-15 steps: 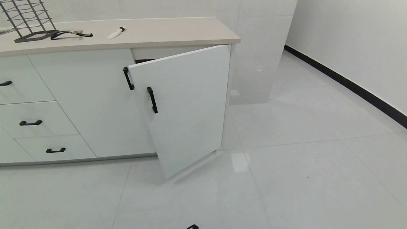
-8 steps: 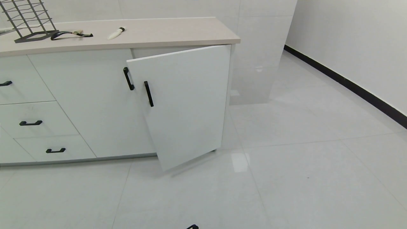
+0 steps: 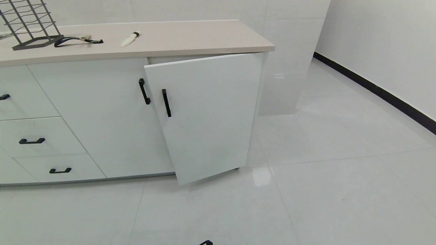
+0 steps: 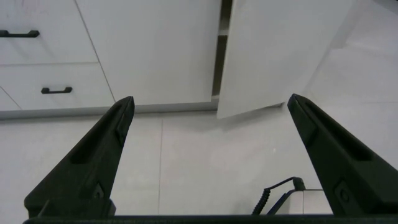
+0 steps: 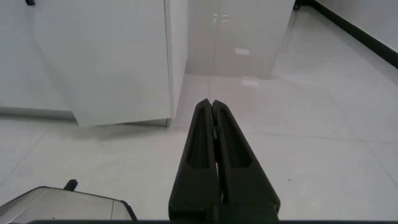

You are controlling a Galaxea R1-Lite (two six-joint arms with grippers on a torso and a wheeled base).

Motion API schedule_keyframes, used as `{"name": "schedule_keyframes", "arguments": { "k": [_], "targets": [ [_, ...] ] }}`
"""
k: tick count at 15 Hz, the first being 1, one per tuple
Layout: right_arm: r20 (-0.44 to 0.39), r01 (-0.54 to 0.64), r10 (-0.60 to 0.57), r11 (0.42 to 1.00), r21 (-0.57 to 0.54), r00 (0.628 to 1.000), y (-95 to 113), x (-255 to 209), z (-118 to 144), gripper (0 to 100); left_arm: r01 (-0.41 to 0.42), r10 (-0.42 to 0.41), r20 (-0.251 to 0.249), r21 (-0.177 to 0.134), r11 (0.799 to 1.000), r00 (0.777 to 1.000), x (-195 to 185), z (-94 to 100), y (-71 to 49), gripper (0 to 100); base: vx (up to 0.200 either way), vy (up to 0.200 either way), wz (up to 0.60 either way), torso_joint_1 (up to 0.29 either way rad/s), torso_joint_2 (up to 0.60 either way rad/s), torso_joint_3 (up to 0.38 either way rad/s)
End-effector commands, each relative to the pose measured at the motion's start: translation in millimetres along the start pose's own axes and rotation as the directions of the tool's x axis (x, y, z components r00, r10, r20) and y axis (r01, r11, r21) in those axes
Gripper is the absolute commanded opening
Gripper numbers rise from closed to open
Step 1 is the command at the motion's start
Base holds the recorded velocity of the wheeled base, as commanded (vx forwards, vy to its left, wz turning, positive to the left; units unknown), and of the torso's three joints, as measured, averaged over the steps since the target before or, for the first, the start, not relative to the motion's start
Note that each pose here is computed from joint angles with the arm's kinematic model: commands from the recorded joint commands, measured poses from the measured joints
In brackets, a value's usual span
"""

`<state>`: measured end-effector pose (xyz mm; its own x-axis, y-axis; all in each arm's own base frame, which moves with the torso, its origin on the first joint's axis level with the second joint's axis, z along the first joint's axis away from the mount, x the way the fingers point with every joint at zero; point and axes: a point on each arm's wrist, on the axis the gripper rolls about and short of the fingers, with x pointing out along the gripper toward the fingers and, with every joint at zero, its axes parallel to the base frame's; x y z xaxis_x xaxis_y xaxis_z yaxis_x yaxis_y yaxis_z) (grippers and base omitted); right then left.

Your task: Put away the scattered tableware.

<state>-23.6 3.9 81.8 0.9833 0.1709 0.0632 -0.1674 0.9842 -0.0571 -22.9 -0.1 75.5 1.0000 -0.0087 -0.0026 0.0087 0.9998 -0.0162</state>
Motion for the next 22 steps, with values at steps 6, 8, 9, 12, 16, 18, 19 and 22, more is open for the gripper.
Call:
{"name": "schedule_keyframes", "arguments": {
  "k": [6, 8, 9, 12, 16, 18, 19, 22],
  "targets": [
    [-0.006, 0.001, -0.001, 1.0, 0.001, 1.0, 0.0, 0.3, -0.4, 0, 0.0, 0.0, -0.001, 0.002, 1.0, 1.0, 0.0, -0.1, 0.0, 100, 0.033, 0.167, 0.0, 0.005, 0.0, 0.002],
    [-0.006, 0.001, -0.001, 1.0, 0.001, 1.0, 0.0, 0.3, -0.4, 0, 0.0, 0.0, -0.001, 0.001, 1.0, 1.0, 0.0, -0.1, 0.0, 100, 0.0, 0.0, 0.0, 0.0, 0.0, 0.0],
    [-0.006, 0.001, -0.001, 1.0, 0.001, 1.0, 0.0, 0.3, -0.4, 0, 0.0, 0.0, -0.001, -0.001, 1.0, 1.0, 0.0, -0.1, 0.0, 100, 0.0, 0.0, 0.0, 0.0, 0.0, 0.0],
    [-0.006, 0.001, -0.001, 1.0, 0.001, 1.0, 0.0, 0.3, -0.4, 0, 0.0, 0.0, -0.001, -0.001, 1.0, 1.0, 0.0, -0.1, 0.0, 100, 0.0, 0.0, 0.0, 0.0, 0.0, 0.0],
    [-0.006, 0.0, 0.0, 1.0, 0.003, 1.0, 0.0, 0.3, -0.4, 0, 0.0, 0.0, -0.001, -0.001, 1.0, 1.0, 0.0, -0.1, 0.0, 100, 0.0, 0.15, 0.0, 0.002, 0.0, 0.002],
    [-0.006, 0.001, -0.001, 1.0, 0.004, 1.0, 0.0, 0.3, -0.4, 0, 0.0, 0.0, -0.002, -0.002, 1.0, 1.0, 0.0, -0.2, 0.0, 100, 0.1, 0.2, 0.0, 0.01, 0.0, 0.0],
    [-0.006, 0.001, -0.001, 1.0, 0.004, 1.0, 0.0, 0.3, -0.4, 0, 0.0, 0.0, -0.002, -0.002, 1.0, 1.0, 0.0, -0.2, 0.0, 100, 0.2, 0.2, 0.0, 0.002, 0.01, 0.002],
    [-0.006, 0.001, -0.001, 1.0, 0.004, 1.0, 0.0, 0.3, -0.4, 0, 0.0, 0.0, -0.002, -0.001, 1.0, 1.0, 0.0, -0.2, 0.0, 100, 0.2, 0.2, 0.0, -0.001, 0.0, 0.001]
  ]
}}
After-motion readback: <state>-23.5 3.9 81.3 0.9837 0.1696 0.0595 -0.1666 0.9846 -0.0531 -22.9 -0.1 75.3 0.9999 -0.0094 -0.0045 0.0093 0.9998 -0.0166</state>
